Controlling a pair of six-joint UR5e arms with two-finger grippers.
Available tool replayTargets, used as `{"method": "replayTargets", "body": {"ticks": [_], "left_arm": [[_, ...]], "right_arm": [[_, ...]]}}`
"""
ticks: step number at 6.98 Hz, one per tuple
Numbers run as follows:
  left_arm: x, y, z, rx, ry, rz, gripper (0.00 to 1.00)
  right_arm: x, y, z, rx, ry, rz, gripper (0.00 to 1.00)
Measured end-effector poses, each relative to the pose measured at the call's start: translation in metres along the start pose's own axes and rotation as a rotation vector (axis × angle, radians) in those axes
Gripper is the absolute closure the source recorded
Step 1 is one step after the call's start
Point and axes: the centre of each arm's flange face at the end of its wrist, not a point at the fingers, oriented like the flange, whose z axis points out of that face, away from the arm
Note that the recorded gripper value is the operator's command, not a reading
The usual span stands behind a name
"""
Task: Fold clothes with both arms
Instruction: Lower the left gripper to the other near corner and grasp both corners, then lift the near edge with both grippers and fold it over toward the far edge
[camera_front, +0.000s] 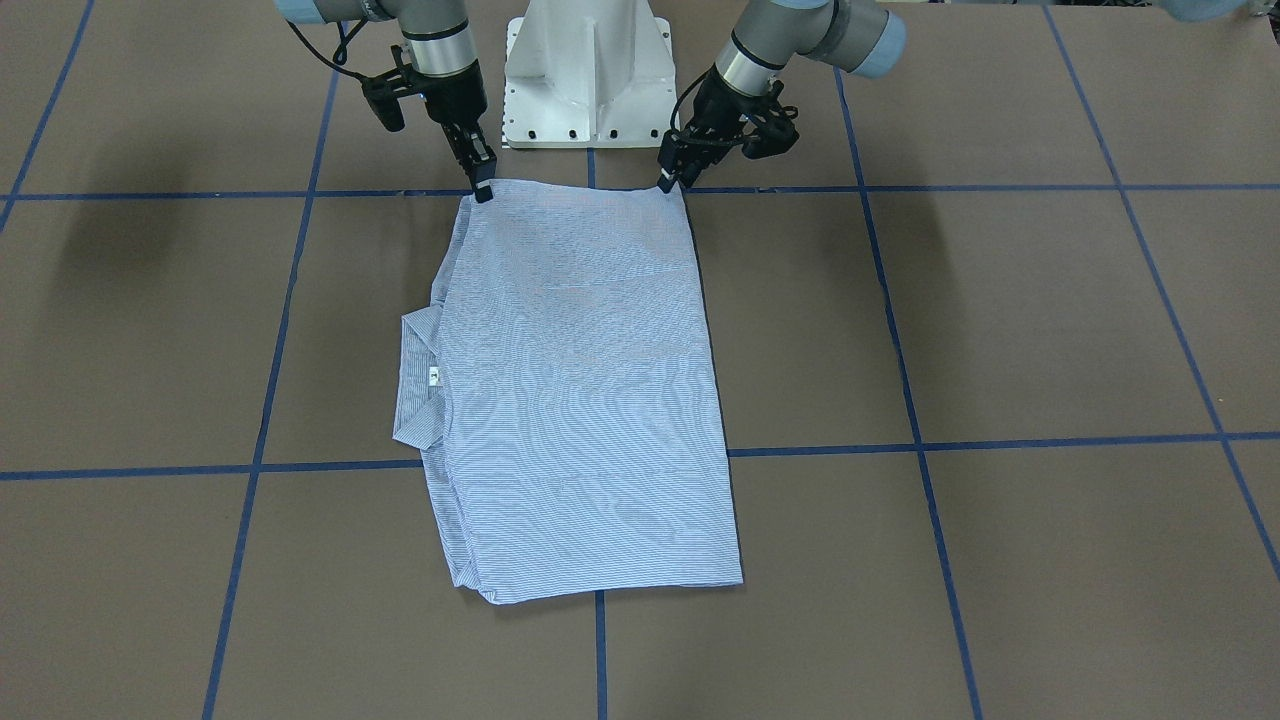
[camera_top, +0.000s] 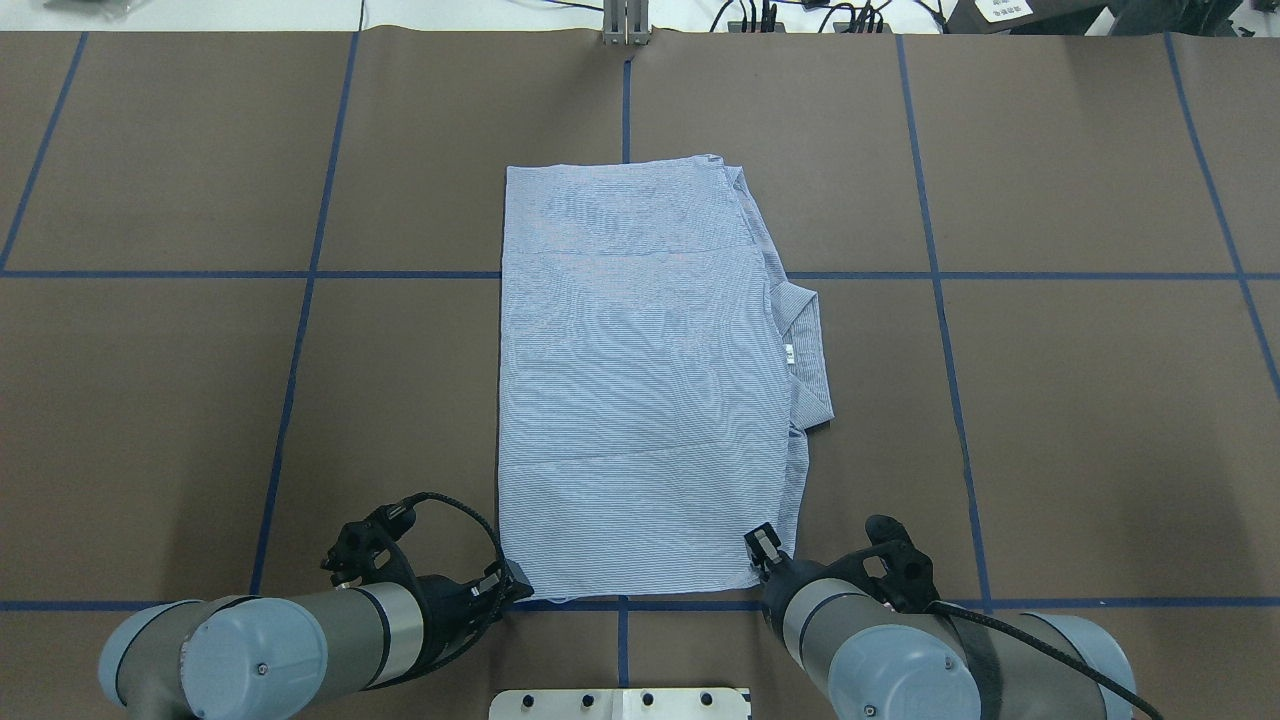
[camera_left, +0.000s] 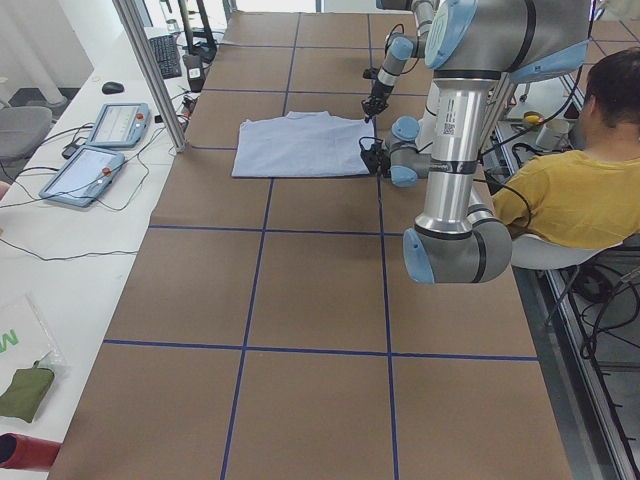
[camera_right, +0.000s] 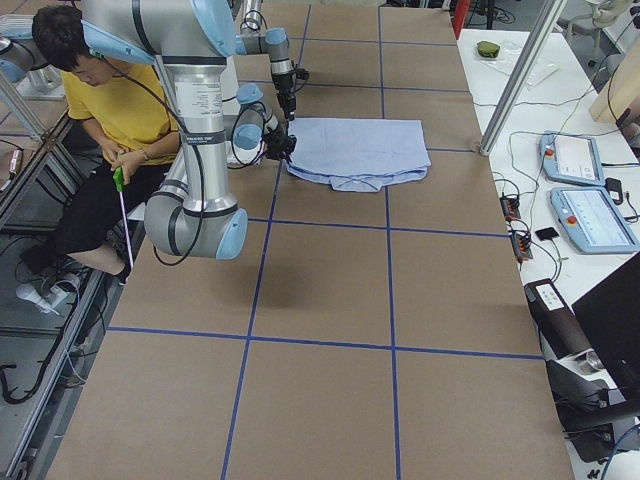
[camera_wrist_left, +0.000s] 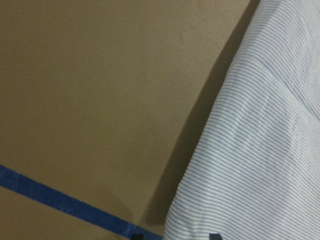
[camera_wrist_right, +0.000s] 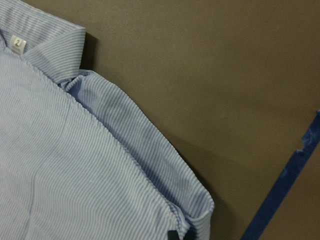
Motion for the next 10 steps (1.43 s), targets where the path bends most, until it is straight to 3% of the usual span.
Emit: {"method": "replayTargets", "body": {"ticks": [1, 4, 6, 10], "left_arm": [[0.0, 0.0, 0.001, 0.0, -0.001, 0.0, 1.0], [0.001, -0.001, -0.001, 0.002, 0.002, -0.003, 1.0], [0.009, -0.003, -0.02, -0.003, 0.036, -0.019, 1.0], [0.047, 0.006, -0.12, -0.072, 0.149, -0.107, 1.0]], "right_arm": [[0.0, 0.0, 0.0, 0.0, 0.0, 0.0, 1.0], [0.0, 0.0, 0.0, 0.001, 0.001, 0.0, 1.0], [-0.003, 0.001, -0.006, -0.01, -0.008, 0.004, 1.0], [-0.023, -0.027, -0.1, -0.125, -0.081, 0.09, 1.0]]}}
